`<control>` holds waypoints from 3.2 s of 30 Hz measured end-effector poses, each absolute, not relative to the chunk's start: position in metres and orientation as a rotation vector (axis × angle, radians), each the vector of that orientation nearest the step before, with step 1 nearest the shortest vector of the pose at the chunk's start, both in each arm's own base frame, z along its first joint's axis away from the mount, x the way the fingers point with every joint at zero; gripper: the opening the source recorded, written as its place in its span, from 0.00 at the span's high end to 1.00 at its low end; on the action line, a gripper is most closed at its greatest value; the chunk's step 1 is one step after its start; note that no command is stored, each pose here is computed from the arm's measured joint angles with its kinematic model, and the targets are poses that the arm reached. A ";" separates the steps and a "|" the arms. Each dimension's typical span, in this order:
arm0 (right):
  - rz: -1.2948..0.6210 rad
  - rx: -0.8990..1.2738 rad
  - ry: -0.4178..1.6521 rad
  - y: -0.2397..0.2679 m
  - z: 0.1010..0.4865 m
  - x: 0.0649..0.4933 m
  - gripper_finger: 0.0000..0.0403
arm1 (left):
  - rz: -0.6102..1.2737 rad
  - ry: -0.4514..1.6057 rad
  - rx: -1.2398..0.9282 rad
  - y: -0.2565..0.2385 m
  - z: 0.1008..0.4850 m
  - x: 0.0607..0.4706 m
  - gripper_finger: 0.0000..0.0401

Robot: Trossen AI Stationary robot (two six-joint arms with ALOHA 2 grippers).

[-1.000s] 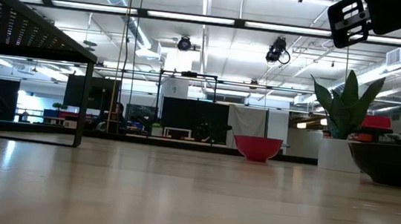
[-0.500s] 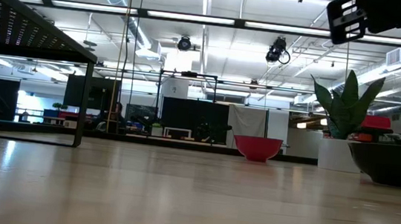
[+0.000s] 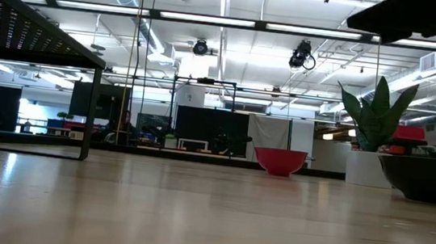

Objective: Pick & Place Mini bowls

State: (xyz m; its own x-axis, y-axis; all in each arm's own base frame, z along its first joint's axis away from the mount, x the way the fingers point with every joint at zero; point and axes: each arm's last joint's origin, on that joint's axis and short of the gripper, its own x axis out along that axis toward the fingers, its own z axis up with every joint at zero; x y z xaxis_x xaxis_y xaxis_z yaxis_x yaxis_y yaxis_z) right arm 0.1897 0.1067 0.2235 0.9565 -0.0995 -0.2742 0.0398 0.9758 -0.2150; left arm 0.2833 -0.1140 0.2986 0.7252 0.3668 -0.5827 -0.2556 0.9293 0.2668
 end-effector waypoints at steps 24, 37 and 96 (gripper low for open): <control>-0.037 0.307 0.980 0.071 0.199 0.118 0.85 | 0.240 0.288 -0.026 0.003 0.202 0.298 0.99; -0.137 -0.058 1.056 0.075 0.175 0.134 0.59 | 0.241 0.296 -0.024 0.003 0.202 0.298 0.99; 0.596 0.032 0.682 0.125 0.223 0.184 0.97 | 0.167 0.293 -0.036 -0.008 0.202 0.298 0.99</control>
